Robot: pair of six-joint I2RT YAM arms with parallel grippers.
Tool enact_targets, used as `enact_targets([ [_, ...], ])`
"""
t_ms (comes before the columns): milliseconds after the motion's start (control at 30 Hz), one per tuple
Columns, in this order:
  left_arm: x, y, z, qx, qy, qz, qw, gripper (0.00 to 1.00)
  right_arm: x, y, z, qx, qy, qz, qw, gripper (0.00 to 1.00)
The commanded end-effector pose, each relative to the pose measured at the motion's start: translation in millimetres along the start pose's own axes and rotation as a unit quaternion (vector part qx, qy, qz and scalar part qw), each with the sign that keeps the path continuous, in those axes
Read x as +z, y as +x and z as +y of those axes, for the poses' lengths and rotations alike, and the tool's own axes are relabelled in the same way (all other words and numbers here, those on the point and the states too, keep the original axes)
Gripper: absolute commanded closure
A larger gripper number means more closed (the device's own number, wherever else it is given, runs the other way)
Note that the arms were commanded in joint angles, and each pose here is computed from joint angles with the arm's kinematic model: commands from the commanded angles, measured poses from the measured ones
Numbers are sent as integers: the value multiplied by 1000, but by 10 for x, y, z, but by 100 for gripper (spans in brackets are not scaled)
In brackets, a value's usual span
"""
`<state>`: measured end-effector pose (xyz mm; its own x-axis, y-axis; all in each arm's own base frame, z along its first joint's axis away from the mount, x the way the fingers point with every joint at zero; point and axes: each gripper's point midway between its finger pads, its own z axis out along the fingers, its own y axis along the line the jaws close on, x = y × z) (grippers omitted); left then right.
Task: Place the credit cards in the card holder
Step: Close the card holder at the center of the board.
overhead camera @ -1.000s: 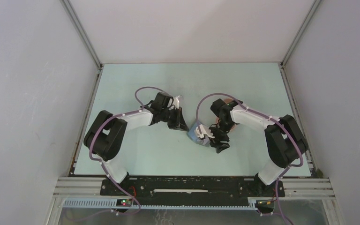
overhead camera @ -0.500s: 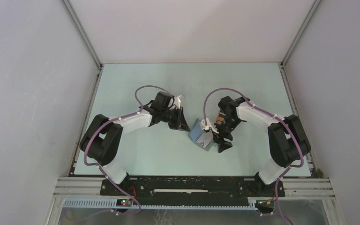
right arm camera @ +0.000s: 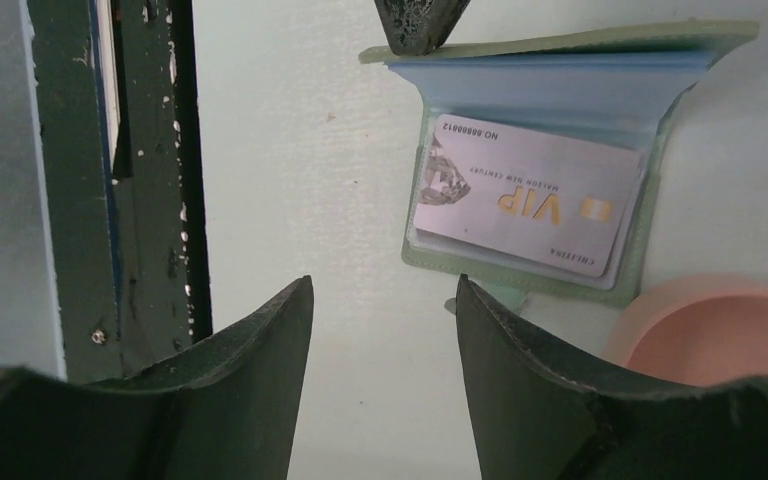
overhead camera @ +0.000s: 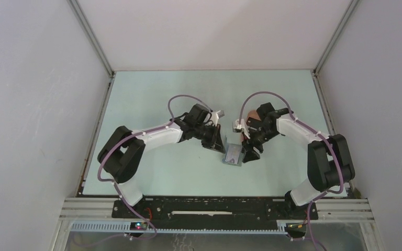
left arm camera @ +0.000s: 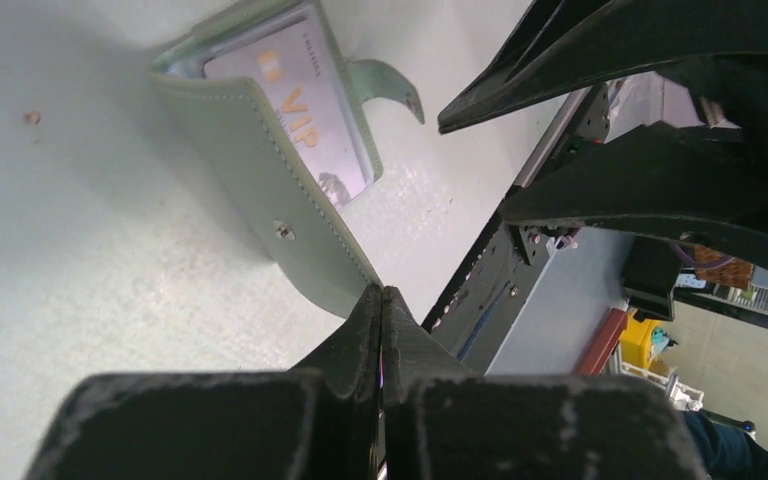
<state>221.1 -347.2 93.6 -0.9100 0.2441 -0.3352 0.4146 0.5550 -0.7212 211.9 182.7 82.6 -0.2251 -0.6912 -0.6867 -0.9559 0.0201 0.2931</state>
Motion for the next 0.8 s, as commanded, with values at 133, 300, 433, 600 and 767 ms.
enact_targets([
  [133,158,-390,-321,23,41,-17,999,100,-165,-63,-112,81,35,-67,994,38],
  [300,408,-389,-293,17,49,7,999,100,-265,-33,-163,100,47,-82,990,38],
  [433,566,-354,-190,8,47,21,999,100,-322,-39,-172,107,50,-96,988,38],
  [600,671,-328,-69,-2,35,26,999,100,-366,-42,-174,109,50,-106,987,38],
  [767,609,-371,37,7,-9,12,1000,96,-426,-140,-111,88,45,-129,987,38],
])
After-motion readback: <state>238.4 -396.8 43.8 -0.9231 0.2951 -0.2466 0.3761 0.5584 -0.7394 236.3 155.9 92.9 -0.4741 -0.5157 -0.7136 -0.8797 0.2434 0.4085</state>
